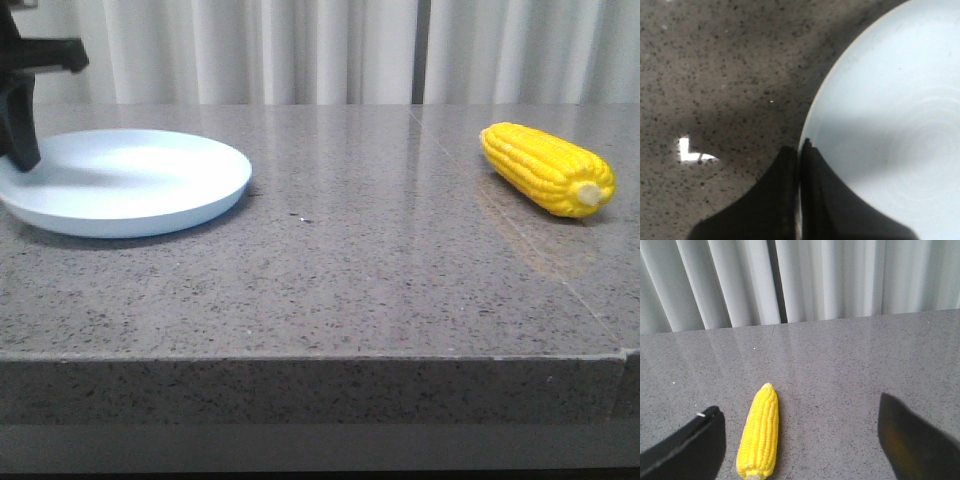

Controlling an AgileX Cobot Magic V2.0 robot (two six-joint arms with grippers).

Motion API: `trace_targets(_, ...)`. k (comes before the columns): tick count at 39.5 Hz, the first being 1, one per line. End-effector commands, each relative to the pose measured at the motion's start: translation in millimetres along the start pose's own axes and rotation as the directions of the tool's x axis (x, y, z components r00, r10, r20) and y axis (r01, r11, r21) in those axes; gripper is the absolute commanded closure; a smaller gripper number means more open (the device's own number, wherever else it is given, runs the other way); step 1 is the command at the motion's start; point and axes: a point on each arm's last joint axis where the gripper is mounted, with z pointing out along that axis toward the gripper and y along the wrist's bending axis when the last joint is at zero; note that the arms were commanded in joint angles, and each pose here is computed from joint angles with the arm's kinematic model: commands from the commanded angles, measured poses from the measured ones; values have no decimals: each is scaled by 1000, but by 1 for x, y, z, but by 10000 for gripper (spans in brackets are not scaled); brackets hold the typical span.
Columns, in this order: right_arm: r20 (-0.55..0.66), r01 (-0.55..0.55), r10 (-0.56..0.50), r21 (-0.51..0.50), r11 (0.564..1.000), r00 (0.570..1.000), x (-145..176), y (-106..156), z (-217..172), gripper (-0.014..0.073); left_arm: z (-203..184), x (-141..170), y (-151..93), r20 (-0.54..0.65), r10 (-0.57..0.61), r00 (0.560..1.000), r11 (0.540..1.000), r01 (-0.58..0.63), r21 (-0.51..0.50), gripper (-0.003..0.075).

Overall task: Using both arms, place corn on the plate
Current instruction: 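Lower the left gripper onto the pale blue plate's rim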

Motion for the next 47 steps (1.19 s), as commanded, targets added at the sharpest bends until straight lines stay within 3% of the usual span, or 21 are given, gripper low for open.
trace_targets(1,98,-2,2,-1,1000,995,-17,1,-2,-48,-41,-6,-16,149,-27,989,994,11,109,741)
trace_targets(8,98,-2,2,-1,1000,995,-17,1,-2,-48,-57,-9,-46,181,-39,983,930,-31,367,741)
trace_targets(11,98,-2,2,-1,1000,995,-17,1,-2,-48,-58,-9,-61,201,-28,979,906,-60,420,741)
trace_targets(19,98,-2,2,-1,1000,995,-17,1,-2,-48,-37,-7,-88,171,28,985,895,-101,434,741)
trace_targets(33,94,-3,3,1,1000,996,-15,1,-1,-48,0,-13,-89,100,34,994,908,-73,412,733)
trace_targets(47,88,-3,3,1,1000,996,-14,1,-1,-48,9,-14,-88,81,39,996,913,-69,402,459)
